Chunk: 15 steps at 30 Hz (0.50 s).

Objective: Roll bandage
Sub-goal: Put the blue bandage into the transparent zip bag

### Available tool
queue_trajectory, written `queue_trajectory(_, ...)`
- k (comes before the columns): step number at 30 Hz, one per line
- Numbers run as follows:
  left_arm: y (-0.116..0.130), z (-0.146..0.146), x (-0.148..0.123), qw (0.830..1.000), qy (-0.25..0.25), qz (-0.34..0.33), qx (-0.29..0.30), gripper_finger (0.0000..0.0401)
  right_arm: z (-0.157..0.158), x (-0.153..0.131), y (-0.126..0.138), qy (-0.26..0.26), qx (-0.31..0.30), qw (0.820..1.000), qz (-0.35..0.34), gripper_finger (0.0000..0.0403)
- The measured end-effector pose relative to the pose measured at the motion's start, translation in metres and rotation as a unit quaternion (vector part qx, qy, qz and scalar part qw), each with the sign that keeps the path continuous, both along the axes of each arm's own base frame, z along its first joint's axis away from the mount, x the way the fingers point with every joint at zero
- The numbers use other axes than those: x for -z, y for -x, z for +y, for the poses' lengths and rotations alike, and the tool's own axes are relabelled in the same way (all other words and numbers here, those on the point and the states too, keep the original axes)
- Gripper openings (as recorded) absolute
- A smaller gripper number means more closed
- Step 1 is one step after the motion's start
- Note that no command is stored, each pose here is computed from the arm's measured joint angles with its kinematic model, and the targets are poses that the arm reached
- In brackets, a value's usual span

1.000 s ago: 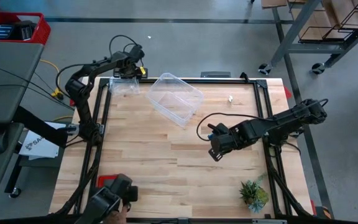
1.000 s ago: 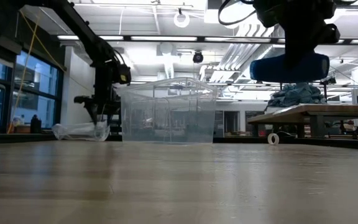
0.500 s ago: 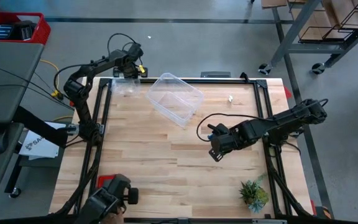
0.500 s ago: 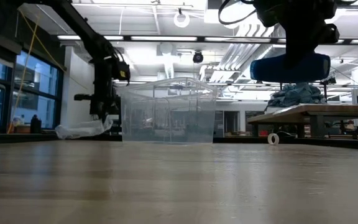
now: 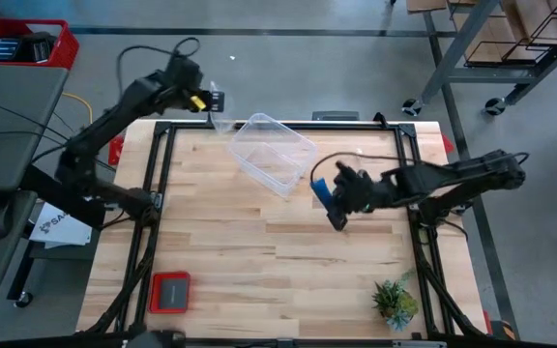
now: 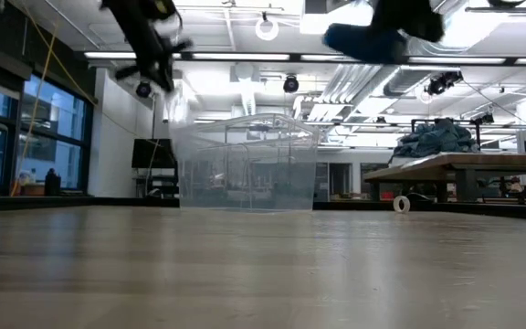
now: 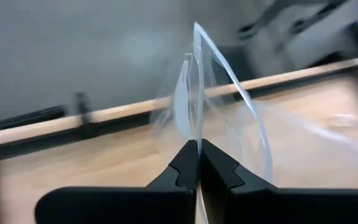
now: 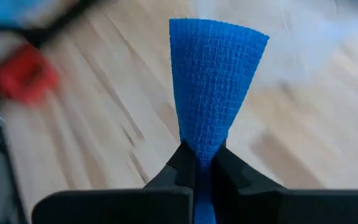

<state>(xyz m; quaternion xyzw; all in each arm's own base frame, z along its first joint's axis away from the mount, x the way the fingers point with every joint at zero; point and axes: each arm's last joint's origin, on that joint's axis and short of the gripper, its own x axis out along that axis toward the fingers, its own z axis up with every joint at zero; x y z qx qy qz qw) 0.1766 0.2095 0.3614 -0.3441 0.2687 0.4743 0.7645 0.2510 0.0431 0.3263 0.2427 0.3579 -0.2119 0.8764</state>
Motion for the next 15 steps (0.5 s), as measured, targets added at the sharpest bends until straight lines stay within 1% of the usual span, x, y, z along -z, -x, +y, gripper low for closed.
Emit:
queue_trajectory(2, -0.001, -0.021, -0.015, 0.999, -0.01, -0.038, 0.016, 0.0001, -0.007, -0.012, -0.003, 0.012, -0.01, 0.998, -0.057, 0.0007)
queue_trajectory(4, -0.006, -0.041, -0.024, 0.997, -0.003, -0.071, 0.039, 0.0001, -0.014, -0.026, -0.009, 0.026, -0.015, 0.992, -0.125, 0.0007)
queue_trajectory(7, -0.024, -0.068, -0.031, 0.99, 0.014, -0.123, 0.074, 0.0, -0.024, -0.044, -0.02, 0.048, -0.024, 0.974, -0.22, 0.0007)
queue_trajectory(9, -0.042, -0.084, -0.037, 0.979, 0.02, -0.176, 0.101, 0.0, -0.031, -0.055, -0.025, 0.053, -0.027, 0.959, -0.278, 0.0007)
queue_trajectory(11, -0.062, -0.097, -0.044, 0.963, 0.016, -0.237, 0.128, 0.0, -0.038, -0.065, -0.029, 0.044, -0.032, 0.941, -0.333, 0.0007)
queue_trajectory(13, -0.081, -0.106, -0.049, 0.947, 0.001, -0.286, 0.148, 0.0, -0.042, -0.072, -0.03, 0.021, -0.04, 0.929, -0.368, 0.0007)
queue_trajectory(15, -0.096, -0.11, -0.048, 0.942, -0.022, -0.302, 0.144, 0.0, -0.044, -0.074, -0.03, -0.007, -0.041, 0.922, -0.385, 0.0007)
